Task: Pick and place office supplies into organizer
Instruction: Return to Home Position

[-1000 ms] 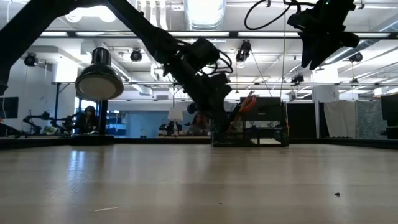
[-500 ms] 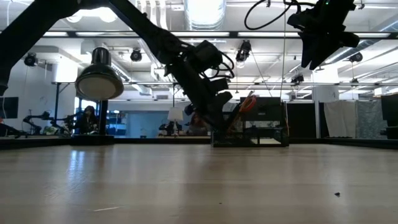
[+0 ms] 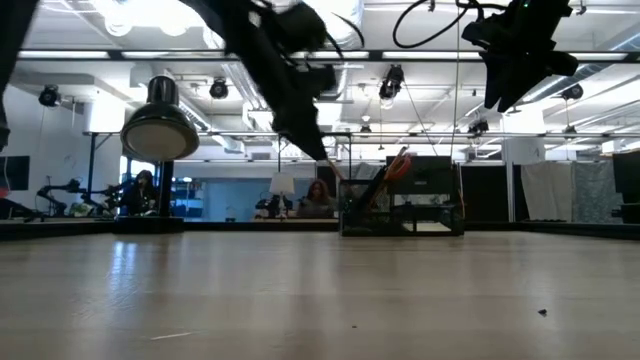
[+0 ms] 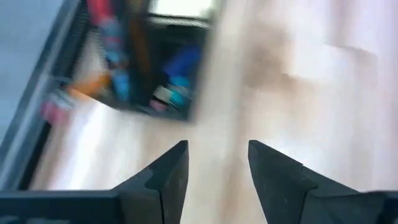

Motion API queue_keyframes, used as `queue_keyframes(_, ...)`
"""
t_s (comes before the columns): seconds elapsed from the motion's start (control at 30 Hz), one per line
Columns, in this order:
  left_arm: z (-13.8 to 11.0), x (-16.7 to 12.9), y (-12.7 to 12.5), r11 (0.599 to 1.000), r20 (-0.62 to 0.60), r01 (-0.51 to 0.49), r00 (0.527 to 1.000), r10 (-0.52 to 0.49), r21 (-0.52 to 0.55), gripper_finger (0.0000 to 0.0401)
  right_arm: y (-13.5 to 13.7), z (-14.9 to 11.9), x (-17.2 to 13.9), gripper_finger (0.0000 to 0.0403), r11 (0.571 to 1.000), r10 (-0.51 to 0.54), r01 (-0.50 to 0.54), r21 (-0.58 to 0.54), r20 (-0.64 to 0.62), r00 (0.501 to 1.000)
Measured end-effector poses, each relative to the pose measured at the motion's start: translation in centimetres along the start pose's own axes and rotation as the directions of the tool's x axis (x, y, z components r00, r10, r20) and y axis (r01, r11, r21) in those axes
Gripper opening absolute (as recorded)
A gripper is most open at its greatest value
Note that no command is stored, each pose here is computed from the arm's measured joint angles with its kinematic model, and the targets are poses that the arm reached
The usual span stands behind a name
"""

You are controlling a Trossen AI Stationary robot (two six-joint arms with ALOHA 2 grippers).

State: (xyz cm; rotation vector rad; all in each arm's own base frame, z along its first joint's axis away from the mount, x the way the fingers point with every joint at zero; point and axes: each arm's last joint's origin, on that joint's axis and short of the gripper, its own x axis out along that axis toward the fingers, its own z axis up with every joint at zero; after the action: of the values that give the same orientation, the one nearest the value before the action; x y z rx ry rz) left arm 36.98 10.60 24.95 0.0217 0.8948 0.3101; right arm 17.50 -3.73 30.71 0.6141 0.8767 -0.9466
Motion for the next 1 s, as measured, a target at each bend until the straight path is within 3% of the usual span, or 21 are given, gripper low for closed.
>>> queue_keyframes(0.07, -1.3, -2.8, -1.4, 0.999, 0.025, 0.031, 0.999, -0.031, 0.017, 0.0152, 0.0, 0.0, 0.0, 0.0123, 1.000, 0.000, 0.000, 0.000, 0.000, 1.000)
queue_keyframes(0.13, -2.4, -6.2, -2.7, 0.997, 0.119, 0.034, 0.993, -0.025, -0.068, 0.0152, 0.0, 0.0, 0.0, 0.0123, 1.000, 0.000, 0.000, 0.000, 0.000, 1.000)
queue_keyframes(0.27, -6.5, -11.9, -4.5, 0.962, 0.200, -0.117, 0.965, 0.169, -0.246, 0.0152, 0.0, 0.0, 0.0, 0.0123, 1.000, 0.000, 0.000, 0.000, 0.000, 1.000)
queue_keyframes(0.3, -7.7, -12.7, -4.9, 0.927, 0.214, -0.105, 0.958, 0.192, -0.359, 0.0153, 0.0, 0.0, 0.0, 0.0123, 1.000, 0.000, 0.000, 0.000, 0.000, 1.000)
queue_keyframes(0.33, -8.6, -13.4, -5.3, 0.868, 0.251, -0.060, 0.945, 0.208, -0.494, 0.0153, 0.0, 0.0, 0.0, 0.0123, 1.000, 0.000, 0.000, -0.001, 0.000, 1.000)
queue_keyframes(0.4, -9.6, -14.9, -5.6, 0.692, 0.368, 0.123, 0.904, 0.217, -0.711, 0.0153, 0.1, 0.3, 0.0, 0.0123, 0.999, -0.002, 0.004, -0.048, 0.041, 0.999)
queue_keyframes(0.43, -10.2, -15.6, -5.5, 0.638, 0.415, 0.197, 0.885, 0.211, -0.744, 0.0153, 0.2, 0.9, 0.1, 0.0123, 0.998, -0.001, 0.007, -0.059, 0.099, 0.995)
queue_keyframes(0.47, -10.8, -16.0, -5.4, 0.624, 0.448, 0.235, 0.869, 0.207, -0.745, 0.0153, 0.3, 1.3, 0.1, 0.0123, 0.998, -0.003, 0.012, -0.062, 0.154, 0.988)
queue_keyframes(0.5, -11.3, -16.0, -5.3, 0.641, 0.475, 0.252, 0.857, 0.201, -0.725, 0.0153, 0.4, 1.6, 0.0, 0.0123, 0.997, -0.007, 0.021, -0.069, 0.192, 0.981)
queue_keyframes(0.67, -12.8, -15.7, -5.6, 0.822, 0.671, 0.332, 0.737, 0.080, -0.462, 0.0153, 1.3, 2.6, -0.2, 0.0123, 0.998, 0.061, -0.053, -0.034, 0.296, 0.953)
queue_keyframes(0.77, -13.7, -15.7, -5.3, 0.880, 0.701, 0.262, 0.705, 0.106, -0.396, 0.0153, 1.7, 3.1, -0.4, 0.0123, 0.995, 0.099, -0.103, -0.008, 0.339, 0.935)
queue_keyframes(0.8, -14.0, -15.6, -5.3, 0.879, 0.697, 0.257, 0.708, 0.111, -0.401, 0.0153, 1.8, 3.2, -0.5, 0.0123, 0.993, 0.109, -0.115, -0.002, 0.352, 0.930)
queue_keyframes(0.83, -14.3, -15.5, -5.3, 0.853, 0.697, 0.298, 0.710, 0.103, -0.429, 0.0153, 1.9, 3.3, -0.5, 0.0123, 0.991, 0.119, -0.131, 0.007, 0.365, 0.923)
queue_keyframes(0.9, -14.8, -15.6, -5.3, 0.762, 0.705, 0.415, 0.706, 0.075, -0.497, 0.0153, 2.2, 3.6, -0.7, 0.0123, 0.988, 0.136, -0.156, 0.019, 0.399, 0.907)
queue_keyframes(0.93, -14.9, -15.8, -5.1, 0.747, 0.716, 0.436, 0.694, 0.077, -0.502, 0.0153, 2.3, 4.0, -0.7, 0.0123, 0.990, 0.105, -0.135, 0.031, 0.462, 0.881)
queue_keyframes(1.0, -15.0, -16.3, -5.0, 0.791, 0.731, 0.407, 0.678, 0.074, -0.457, 0.0153, 2.7, 4.8, -0.8, 0.0123, 0.988, 0.042, -0.119, 0.099, 0.568, 0.822)
